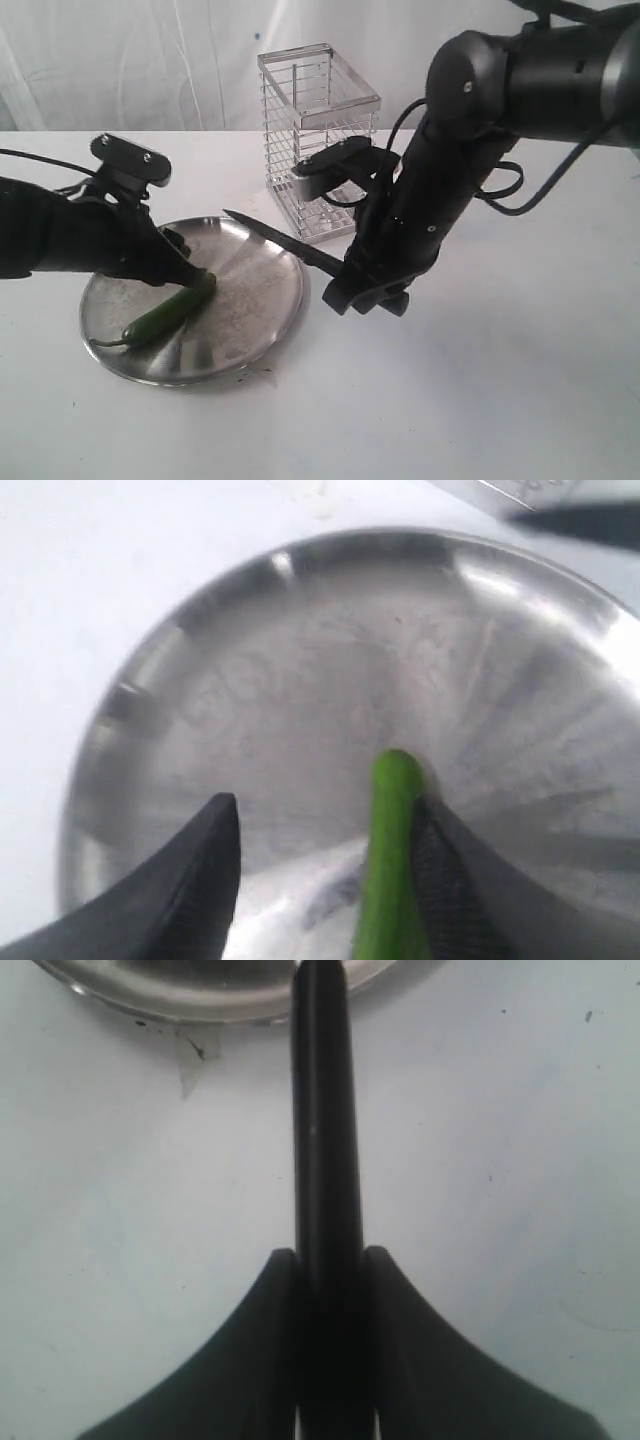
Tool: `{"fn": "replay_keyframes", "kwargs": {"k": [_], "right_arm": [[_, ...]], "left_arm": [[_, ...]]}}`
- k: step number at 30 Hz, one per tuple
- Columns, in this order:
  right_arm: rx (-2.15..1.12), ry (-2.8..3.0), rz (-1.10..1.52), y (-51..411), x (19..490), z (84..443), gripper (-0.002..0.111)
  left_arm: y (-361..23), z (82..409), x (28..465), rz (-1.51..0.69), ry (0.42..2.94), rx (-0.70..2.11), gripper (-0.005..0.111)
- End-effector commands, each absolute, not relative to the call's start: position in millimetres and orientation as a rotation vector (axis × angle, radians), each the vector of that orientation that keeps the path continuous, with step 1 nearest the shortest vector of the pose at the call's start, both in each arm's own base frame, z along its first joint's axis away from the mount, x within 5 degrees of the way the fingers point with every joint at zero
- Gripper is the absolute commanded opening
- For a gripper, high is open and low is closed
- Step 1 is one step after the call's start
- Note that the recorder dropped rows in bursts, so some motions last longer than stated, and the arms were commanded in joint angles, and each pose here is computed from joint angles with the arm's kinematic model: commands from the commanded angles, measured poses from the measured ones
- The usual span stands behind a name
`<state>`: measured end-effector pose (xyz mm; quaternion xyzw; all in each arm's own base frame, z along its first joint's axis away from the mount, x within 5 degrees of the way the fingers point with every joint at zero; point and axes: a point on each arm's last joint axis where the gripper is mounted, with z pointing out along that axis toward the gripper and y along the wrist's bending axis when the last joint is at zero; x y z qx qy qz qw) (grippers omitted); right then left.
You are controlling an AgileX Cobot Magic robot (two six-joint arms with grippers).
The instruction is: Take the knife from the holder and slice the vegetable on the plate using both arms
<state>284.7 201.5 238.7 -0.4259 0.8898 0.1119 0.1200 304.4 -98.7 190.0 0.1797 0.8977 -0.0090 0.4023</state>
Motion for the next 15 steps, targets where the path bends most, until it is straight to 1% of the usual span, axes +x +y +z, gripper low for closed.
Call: {"fn": "replay_keyframes", "kwargs": {"k": [1, 4, 6, 11, 12, 14, 15], "right_arm": [[-1.398, 2.588, 0.163, 222, 284, 223, 0.004], [-1.440, 2.576, 0.142, 235, 285, 216, 0.004], [-1.431, 2.582, 0.144, 244, 289, 213, 0.004], [-1.440, 2.570, 0.143, 257, 296, 209, 0.004], [-1.439, 2.569, 0.144, 259, 297, 209, 0.004], [-1.429, 2.576, 0.141, 263, 303, 203, 0.004], [-1.423, 2.585, 0.141, 265, 306, 200, 0.004]], "left_arm": [[-83, 220, 297, 0.153, 2.204, 0.404, 0.056], [-80, 229, 294, 0.220, 2.166, 0.491, 0.056], [-80, 230, 294, 0.221, 2.164, 0.492, 0.056], [-89, 230, 293, 0.101, 2.146, 0.503, 0.051], [-91, 231, 293, 0.062, 2.143, 0.495, 0.048], [-96, 231, 293, -0.032, 2.145, 0.445, 0.033], [-96, 231, 293, -0.044, 2.148, 0.429, 0.024]]}}
